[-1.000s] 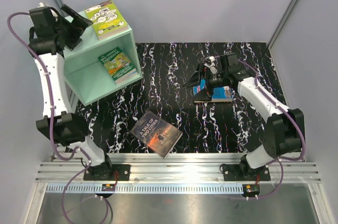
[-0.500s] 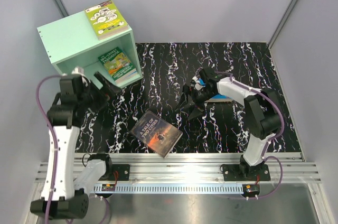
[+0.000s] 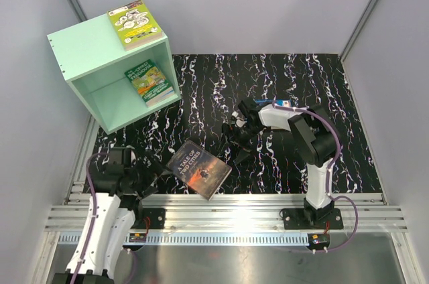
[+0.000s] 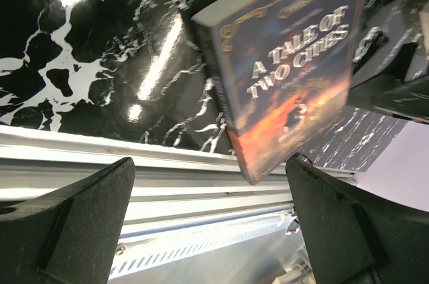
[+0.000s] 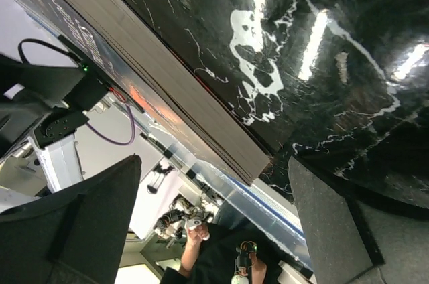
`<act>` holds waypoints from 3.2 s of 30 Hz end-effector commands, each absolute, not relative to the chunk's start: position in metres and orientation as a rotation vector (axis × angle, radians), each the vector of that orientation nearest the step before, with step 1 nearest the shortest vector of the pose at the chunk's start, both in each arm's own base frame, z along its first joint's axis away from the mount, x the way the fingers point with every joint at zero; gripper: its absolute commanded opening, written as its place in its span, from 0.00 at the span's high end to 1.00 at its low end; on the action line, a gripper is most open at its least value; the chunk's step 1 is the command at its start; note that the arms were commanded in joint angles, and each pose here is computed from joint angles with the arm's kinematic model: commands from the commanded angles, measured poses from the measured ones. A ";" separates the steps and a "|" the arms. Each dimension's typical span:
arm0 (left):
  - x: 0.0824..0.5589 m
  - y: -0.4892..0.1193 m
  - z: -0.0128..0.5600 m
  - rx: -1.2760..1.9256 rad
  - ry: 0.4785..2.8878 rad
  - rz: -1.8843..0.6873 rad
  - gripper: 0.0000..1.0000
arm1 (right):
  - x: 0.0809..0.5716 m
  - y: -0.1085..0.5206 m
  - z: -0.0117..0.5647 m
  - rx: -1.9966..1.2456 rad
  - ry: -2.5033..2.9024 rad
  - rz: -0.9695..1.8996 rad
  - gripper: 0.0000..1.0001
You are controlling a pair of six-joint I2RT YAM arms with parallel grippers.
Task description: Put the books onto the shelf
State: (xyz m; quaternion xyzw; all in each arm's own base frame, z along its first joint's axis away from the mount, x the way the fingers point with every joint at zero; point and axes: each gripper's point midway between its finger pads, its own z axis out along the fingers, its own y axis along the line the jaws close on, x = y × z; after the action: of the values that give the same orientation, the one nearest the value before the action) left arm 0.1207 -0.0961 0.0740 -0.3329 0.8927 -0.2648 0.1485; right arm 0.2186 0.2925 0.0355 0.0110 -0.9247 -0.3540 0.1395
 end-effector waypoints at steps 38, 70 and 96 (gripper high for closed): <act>0.169 -0.214 0.026 -0.672 2.783 -0.967 0.01 | 0.165 0.382 0.067 0.288 -2.587 -1.270 1.00; 0.269 -0.207 0.300 -0.206 2.322 -0.888 1.00 | 0.183 0.345 0.136 0.356 -2.876 -1.147 0.05; 0.522 -0.049 0.570 -0.221 1.370 -1.450 1.00 | 0.201 0.210 0.125 -0.095 -3.139 -0.823 0.00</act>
State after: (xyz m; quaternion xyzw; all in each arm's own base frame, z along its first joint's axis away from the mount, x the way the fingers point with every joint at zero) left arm 0.5681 -0.0350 0.4900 -0.1939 0.6425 -0.5211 0.5272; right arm 0.1931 0.2136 0.1233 -0.0380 -0.9625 -0.2657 -0.0384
